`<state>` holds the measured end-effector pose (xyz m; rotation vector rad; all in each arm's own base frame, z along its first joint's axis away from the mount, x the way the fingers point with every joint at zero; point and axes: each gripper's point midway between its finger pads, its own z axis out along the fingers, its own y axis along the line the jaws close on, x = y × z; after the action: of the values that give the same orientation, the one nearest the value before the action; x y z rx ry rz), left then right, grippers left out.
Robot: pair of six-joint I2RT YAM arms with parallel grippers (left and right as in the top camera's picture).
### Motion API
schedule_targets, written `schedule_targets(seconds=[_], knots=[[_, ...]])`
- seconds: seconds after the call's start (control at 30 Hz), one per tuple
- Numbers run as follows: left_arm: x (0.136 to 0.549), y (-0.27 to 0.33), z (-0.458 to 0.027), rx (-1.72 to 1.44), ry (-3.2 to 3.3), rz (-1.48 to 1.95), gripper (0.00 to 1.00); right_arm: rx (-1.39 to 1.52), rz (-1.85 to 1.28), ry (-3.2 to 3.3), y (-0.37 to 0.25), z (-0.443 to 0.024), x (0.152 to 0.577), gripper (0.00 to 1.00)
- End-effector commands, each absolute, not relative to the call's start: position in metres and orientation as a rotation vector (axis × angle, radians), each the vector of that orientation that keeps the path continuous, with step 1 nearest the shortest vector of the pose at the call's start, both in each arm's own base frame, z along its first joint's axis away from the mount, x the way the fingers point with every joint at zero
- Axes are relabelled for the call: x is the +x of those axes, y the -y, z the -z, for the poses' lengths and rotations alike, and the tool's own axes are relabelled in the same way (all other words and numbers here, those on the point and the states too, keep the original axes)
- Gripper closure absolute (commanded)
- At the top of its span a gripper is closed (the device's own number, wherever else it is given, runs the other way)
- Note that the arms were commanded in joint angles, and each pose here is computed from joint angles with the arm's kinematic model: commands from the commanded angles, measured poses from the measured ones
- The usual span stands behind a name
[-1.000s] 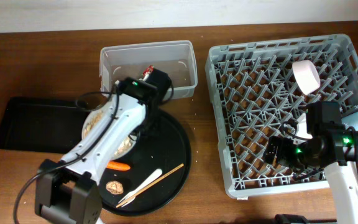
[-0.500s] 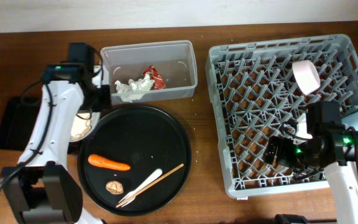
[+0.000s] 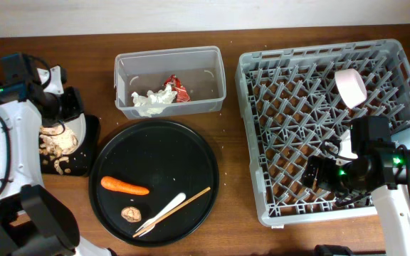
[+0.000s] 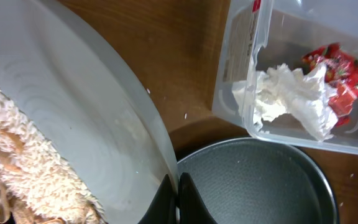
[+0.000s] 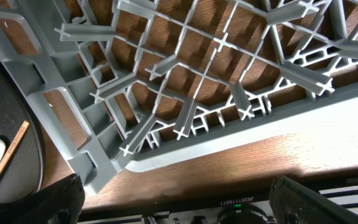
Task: Sort waste into correct bins and load items into the dishwasher rack
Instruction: 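Tip the plate over the black tray to dump rice and shells, then set the empty plate back on the round tray with the left gripper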
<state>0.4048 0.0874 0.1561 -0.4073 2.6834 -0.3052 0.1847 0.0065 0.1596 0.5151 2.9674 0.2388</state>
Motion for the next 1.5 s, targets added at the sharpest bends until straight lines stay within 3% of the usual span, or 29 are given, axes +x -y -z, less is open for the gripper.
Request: schedule_targets(seconds=[0.0, 0.27, 0.7, 1.2, 1.3, 1.47], knots=[[0.411, -0.092, -0.183, -0.419, -2.579, 0.398, 1.0, 0.49, -0.252, -2.97, -0.009, -0.159, 0.183, 0.01], [0.412, -0.098, -0.217, -0.427, -2.364, 0.798, 1.0, 0.49, -0.252, -2.97, -0.009, -0.159, 0.183, 0.01], [0.391, -0.123, -0.239, -0.445, -2.057, 1.172, 1.0, 0.49, -0.252, -2.97, -0.009, -0.159, 0.183, 0.01], [0.383, -0.124, -0.236, -0.444, -2.068, 1.166, 1.0, 0.489, -0.252, -2.97, -0.009, -0.159, 0.183, 0.01], [0.377, -0.107, -0.248, -0.4, -2.081, 1.17, 0.99, 0.489, -0.252, -2.969, -0.009, -0.159, 0.183, 0.01], [0.359, -0.003, -0.265, -0.117, -2.323, 0.975, 0.99, 0.489, -0.252, -2.968, -0.009, -0.159, 0.183, 0.01]])
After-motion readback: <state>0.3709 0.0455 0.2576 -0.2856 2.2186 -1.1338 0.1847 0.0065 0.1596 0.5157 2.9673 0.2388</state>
